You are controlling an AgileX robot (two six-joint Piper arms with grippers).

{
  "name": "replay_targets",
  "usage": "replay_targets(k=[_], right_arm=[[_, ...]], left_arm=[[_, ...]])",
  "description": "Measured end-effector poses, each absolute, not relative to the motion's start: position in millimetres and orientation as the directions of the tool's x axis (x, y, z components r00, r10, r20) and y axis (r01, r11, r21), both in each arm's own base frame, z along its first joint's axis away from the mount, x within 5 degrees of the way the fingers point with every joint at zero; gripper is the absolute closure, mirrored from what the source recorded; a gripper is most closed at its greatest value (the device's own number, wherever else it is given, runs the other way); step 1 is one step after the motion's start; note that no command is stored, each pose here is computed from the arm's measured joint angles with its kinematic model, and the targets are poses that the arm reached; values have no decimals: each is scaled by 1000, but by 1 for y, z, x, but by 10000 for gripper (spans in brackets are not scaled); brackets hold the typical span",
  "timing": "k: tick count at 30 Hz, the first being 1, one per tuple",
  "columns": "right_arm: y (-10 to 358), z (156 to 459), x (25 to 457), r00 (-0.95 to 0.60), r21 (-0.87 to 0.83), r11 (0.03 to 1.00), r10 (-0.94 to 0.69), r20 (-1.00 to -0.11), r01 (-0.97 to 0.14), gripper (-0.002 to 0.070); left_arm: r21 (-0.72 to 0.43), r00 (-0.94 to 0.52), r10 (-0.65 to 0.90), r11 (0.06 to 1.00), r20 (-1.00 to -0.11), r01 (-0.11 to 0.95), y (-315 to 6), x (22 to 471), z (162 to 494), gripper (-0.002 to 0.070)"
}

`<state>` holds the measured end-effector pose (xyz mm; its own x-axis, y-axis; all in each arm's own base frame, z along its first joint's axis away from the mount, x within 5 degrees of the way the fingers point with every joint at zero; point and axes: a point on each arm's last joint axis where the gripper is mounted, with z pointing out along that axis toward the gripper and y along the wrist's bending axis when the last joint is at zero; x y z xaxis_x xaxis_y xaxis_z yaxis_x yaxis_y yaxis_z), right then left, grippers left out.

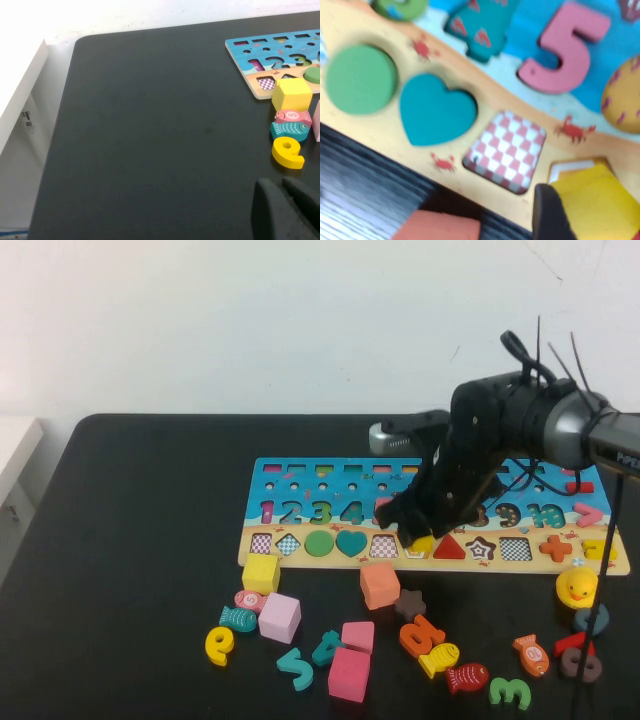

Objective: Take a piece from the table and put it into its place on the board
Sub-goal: Place the "five-pointed star" into the hole of the five-pointed star

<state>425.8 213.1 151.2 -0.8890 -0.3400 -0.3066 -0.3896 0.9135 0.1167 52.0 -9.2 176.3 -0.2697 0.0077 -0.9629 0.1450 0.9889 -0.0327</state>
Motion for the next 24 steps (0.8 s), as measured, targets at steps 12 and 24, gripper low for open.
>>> replay_targets(k=[12, 24], right_arm=[[214, 135, 427, -901, 118, 915, -346, -264, -386, 304], [213, 135, 427, -913, 119, 929, -311, -263, -350, 304]], left_arm=[[-33, -270, 8, 989, -963, 145, -9, 52, 176, 676], [-33, -270, 8, 989, -963, 145, -9, 52, 176, 676]])
